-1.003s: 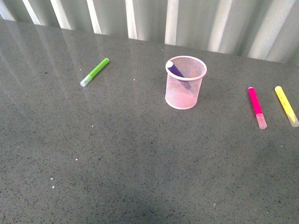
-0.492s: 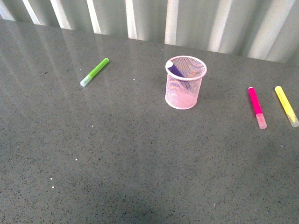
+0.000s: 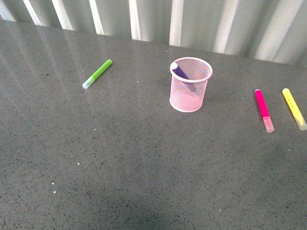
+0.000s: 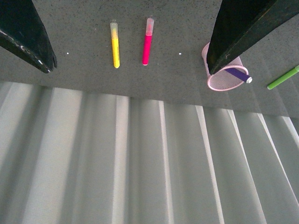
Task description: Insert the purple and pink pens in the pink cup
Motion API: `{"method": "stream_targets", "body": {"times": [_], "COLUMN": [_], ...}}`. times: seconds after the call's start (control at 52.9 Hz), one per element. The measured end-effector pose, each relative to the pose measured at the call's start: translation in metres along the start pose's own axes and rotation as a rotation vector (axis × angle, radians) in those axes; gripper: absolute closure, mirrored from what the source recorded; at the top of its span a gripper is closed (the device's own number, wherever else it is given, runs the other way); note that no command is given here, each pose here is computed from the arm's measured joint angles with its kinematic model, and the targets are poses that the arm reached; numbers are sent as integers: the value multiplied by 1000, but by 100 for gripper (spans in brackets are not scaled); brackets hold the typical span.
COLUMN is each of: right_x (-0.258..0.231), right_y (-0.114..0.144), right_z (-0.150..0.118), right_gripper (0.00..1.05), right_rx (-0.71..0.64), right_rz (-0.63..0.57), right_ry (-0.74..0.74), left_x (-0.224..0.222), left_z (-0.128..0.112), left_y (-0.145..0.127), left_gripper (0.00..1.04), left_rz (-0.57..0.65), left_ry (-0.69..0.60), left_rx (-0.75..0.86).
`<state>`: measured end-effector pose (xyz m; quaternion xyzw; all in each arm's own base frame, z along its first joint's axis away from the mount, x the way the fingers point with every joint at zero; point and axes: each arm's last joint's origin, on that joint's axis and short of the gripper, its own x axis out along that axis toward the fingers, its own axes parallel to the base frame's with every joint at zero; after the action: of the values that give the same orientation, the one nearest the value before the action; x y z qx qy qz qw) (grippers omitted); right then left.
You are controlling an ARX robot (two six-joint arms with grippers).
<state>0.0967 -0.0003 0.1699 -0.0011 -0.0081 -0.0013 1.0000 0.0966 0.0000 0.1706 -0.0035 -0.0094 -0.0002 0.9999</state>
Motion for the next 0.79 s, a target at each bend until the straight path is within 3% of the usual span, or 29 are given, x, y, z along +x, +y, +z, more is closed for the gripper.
{"method": "stream_targets", "body": {"times": [0.113,0.284,0.624,0.719,0.794], "right_x": [0,0,0,0,2], "right_y": [0,0,0,0,0], "right_z": [0,0,0,0,-1], "right_gripper": [7,7,7,7,7], "right_rx": [0,0,0,0,-4], "right_rz": [0,0,0,0,29], "right_ry": [0,0,0,0,88], "left_x": [0,0,0,0,0], "left_z": [0,0,0,0,0], "left_y": [0,0,0,0,0], "left_gripper": [96,63,8,7,7], "left_rz": [0,0,0,0,0], "left_ry": [0,0,0,0,0], "left_rx": [0,0,0,2,2]}}
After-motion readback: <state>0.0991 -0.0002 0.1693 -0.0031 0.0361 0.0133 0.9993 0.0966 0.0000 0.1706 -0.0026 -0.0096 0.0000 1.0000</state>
